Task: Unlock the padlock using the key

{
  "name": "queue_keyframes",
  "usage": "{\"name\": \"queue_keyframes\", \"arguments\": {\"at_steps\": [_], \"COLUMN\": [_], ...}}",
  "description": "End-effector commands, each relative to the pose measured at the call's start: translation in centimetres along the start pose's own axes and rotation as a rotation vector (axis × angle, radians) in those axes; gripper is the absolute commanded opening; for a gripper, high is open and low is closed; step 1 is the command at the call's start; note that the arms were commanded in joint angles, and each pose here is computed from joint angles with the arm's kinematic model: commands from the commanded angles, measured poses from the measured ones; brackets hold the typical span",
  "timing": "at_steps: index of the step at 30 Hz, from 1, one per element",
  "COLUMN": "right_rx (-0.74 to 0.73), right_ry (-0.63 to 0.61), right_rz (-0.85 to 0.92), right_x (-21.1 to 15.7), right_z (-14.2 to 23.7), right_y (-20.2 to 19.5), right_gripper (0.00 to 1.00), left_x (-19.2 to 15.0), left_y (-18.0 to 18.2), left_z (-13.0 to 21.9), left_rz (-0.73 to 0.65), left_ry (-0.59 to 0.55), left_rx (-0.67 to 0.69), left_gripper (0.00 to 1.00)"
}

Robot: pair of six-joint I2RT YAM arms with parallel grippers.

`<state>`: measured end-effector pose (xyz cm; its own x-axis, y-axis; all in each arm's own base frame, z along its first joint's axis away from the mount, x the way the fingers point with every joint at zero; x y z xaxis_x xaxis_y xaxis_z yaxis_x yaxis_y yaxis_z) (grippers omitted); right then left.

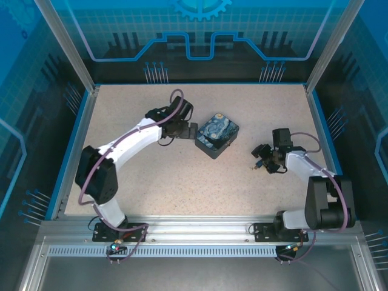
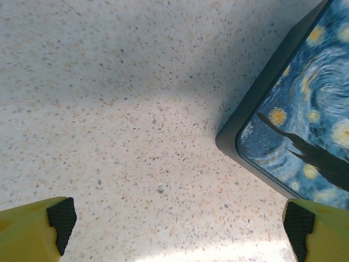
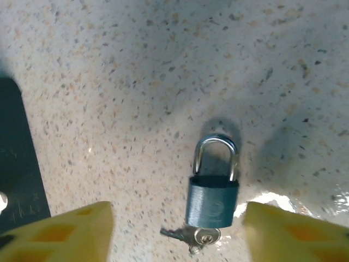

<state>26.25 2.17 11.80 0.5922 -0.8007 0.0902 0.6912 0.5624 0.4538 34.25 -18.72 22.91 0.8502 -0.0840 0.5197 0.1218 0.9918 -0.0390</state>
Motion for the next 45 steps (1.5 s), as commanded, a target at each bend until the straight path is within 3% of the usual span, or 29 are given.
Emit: {"name": "queue_keyframes", "arguments": {"at_steps": [1,4,10,14,16,21,27,35,38,45], "right_rx": [0.043,0.078,0.090,0.017,-0.005,-0.114,-0.130,0.081,0.143,0.182], "right_ry": [-0.063,-0.127,-0.305,-0.453,-0.519,-0.682,-0.729,-0.870,-0.882,-0.773], "right_rz": [0.015,0.064,0.220,0.316,0.417,0.546,0.627,0.730,0.805,0.945], "right_x": [0.2,0.7,2.9,4.6,5.0,5.6,5.8,4.6,4.5,4.0], "right_z": [2.8,5.6,10.7,10.9,10.2,8.3,5.0,2.1,1.4,-1.8], "right_y": [0.7,1.9,4.8,5.5,5.6,4.3,3.2,2.0,2.6,4.0], "right_gripper": [0.81,0.99,1.00,1.00,1.00,1.00,1.00,1.00,1.00,1.00], "left_x": [-0.1,-0.1,-0.8,-2.4,-3.5,-6.0,-7.7,-8.5,-8.4,-9.0], "left_y": [1.6,3.6,8.7,11.6,13.0,16.5,19.2,20.2,19.7,18.7], "left_z": [2.6,4.4,6.9,7.1,6.8,3.1,-2.3,-4.7,-5.3,-6.4], "left_rz": [0.069,0.112,0.166,0.095,0.073,0.095,0.175,0.186,0.143,0.058], "left_ry": [-0.036,-0.105,-0.280,-0.498,-0.556,-0.508,-0.586,-0.667,-0.664,-0.683], "left_rx": [-0.025,0.004,0.130,0.258,0.310,0.385,0.408,0.355,0.299,0.194], "left_gripper": [0.99,0.99,0.99,0.99,0.99,0.99,0.99,0.99,0.99,0.99]}}
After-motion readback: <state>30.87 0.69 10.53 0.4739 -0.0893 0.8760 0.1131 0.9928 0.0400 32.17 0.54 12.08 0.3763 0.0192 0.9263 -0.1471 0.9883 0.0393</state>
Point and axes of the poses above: each hand's point on the last joint's axis, 136 mm out from that joint toward the fingers, its own z axis back along the fingers, its own y axis along the line the jaws close on, x = y × z, the point moved 8 cm from there along z, back along the fingers, and after that the axes turned 6 degrees about -z, right-handed, at the moved point
